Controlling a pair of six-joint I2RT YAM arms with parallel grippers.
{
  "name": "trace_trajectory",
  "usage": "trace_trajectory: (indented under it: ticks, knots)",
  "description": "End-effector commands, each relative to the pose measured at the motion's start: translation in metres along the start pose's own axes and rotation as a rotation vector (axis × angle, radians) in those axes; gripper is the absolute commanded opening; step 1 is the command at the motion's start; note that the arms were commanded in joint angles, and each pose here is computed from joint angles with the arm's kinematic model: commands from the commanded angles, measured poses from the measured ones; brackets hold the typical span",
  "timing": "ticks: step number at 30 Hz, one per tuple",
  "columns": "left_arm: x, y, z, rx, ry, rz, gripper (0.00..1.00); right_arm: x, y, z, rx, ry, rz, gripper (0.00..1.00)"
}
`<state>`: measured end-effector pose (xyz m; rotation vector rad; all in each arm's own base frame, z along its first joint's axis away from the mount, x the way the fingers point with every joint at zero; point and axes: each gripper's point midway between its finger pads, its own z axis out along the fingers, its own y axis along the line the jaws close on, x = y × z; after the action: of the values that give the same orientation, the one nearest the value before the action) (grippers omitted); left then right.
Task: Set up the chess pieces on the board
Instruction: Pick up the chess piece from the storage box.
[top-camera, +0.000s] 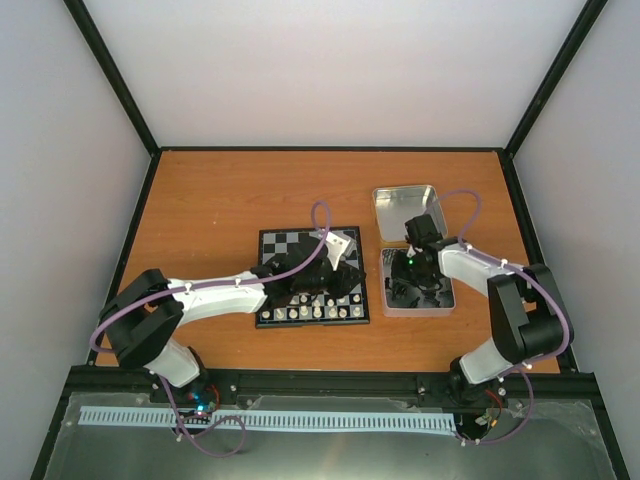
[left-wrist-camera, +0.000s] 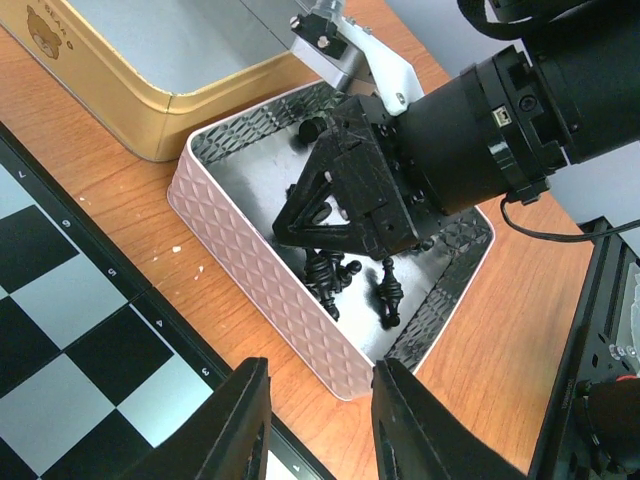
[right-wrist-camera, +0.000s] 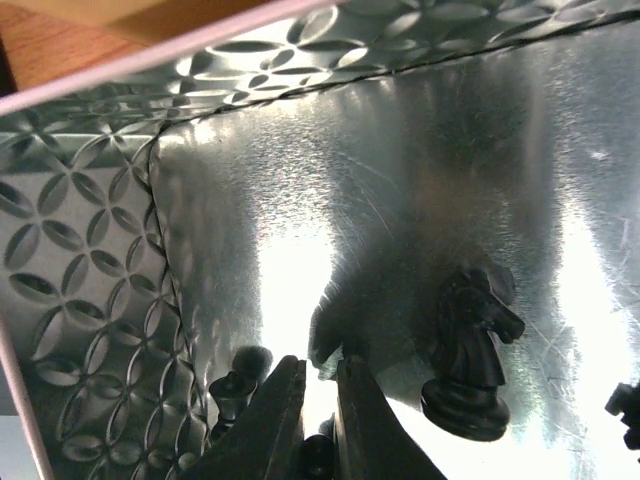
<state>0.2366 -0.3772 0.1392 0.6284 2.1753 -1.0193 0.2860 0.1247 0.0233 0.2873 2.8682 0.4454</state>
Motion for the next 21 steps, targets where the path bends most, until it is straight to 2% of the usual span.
trace_trajectory:
  ticks: [1, 4, 9, 12, 16, 21]
  knots:
    - [-0.012, -0.002, -0.008, 0.010, -0.043, -0.007, 0.28, 0.000, -0.002, -0.007, 0.013, -0.023, -0.006, 0.09]
    - [-0.013, -0.003, -0.009, 0.011, -0.044, -0.014, 0.29, -0.004, 0.001, -0.013, 0.004, -0.048, -0.012, 0.07]
    - [-0.015, -0.005, -0.012, 0.031, -0.055, -0.046, 0.56, -0.024, 0.012, -0.045, -0.039, -0.189, -0.007, 0.06]
    - [-0.019, -0.009, -0.013, 0.051, -0.058, -0.052, 0.63, -0.030, 0.016, -0.064, -0.060, -0.255, 0.017, 0.06]
    - [-0.026, -0.025, -0.008, 0.125, -0.049, -0.041, 0.66, -0.029, 0.029, -0.084, -0.147, -0.281, 0.045, 0.06]
    - [-0.035, -0.045, -0.001, 0.235, -0.048, -0.051, 0.65, -0.018, 0.061, -0.106, -0.365, -0.273, 0.093, 0.06]
